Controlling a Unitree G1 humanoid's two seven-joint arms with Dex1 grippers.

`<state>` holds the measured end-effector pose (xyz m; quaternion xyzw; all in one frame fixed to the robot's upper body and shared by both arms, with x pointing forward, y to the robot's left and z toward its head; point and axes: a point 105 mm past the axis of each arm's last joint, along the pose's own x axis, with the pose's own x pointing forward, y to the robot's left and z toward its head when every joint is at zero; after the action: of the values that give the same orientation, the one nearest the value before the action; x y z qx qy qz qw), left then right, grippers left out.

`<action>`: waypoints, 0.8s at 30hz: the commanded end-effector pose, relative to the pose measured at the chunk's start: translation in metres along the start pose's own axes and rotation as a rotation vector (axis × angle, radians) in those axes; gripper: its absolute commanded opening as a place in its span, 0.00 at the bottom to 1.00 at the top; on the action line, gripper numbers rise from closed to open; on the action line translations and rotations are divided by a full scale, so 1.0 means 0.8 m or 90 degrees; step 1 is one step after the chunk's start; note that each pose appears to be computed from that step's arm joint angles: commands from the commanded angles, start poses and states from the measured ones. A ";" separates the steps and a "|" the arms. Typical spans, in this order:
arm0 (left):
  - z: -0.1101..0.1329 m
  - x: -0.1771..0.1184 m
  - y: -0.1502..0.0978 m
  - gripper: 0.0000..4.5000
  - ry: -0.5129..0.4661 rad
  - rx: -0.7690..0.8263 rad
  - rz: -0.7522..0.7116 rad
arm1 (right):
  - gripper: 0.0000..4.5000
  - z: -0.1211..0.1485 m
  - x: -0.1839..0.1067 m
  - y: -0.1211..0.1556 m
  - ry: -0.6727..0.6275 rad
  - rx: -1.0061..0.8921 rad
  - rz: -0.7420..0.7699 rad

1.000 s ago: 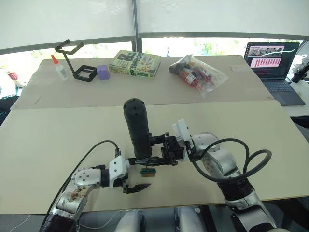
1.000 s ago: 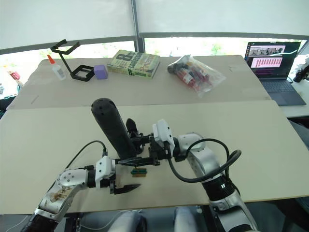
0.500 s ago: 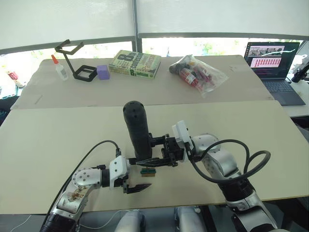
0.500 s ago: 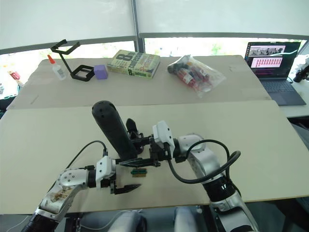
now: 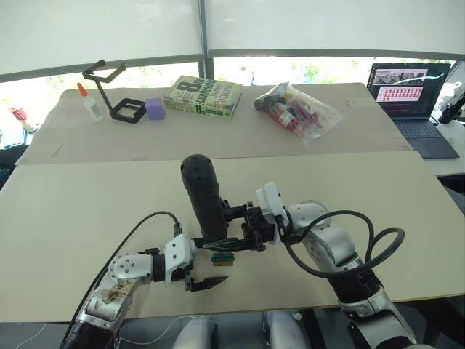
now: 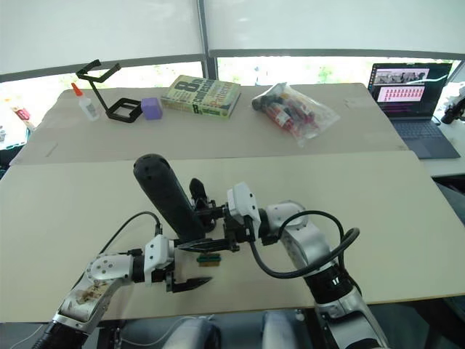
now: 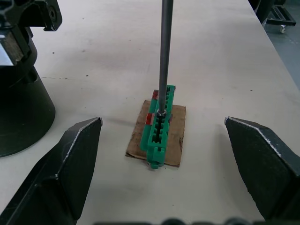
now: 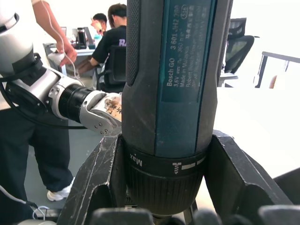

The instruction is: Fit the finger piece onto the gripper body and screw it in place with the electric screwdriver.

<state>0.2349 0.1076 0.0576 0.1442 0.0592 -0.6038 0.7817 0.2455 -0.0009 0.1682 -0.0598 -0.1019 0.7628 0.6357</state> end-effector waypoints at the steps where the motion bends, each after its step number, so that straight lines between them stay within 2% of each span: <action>1: -0.009 0.008 -0.013 0.99 0.004 -0.026 -0.023 | 0.43 -0.002 0.001 0.005 0.019 0.007 0.013; 6: -0.009 0.008 -0.012 0.99 0.004 -0.024 -0.021 | 0.43 -0.004 0.002 0.006 0.023 0.014 0.013; 15: -0.008 0.007 -0.006 0.99 0.000 -0.011 -0.009 | 0.43 0.023 -0.002 0.004 -0.042 -0.022 0.014; 20: 0.007 0.007 -0.001 0.99 -0.042 0.009 0.001 | 0.43 0.042 -0.005 0.003 -0.078 -0.042 0.019; 24: 0.007 0.004 -0.003 0.99 -0.036 0.015 -0.009 | 0.43 0.053 -0.007 0.002 -0.095 -0.052 0.020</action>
<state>0.2367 0.1050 0.0602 0.1398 0.0370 -0.6038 0.7839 0.2436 -0.0076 0.1835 -0.0273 -0.1240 0.7676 0.6283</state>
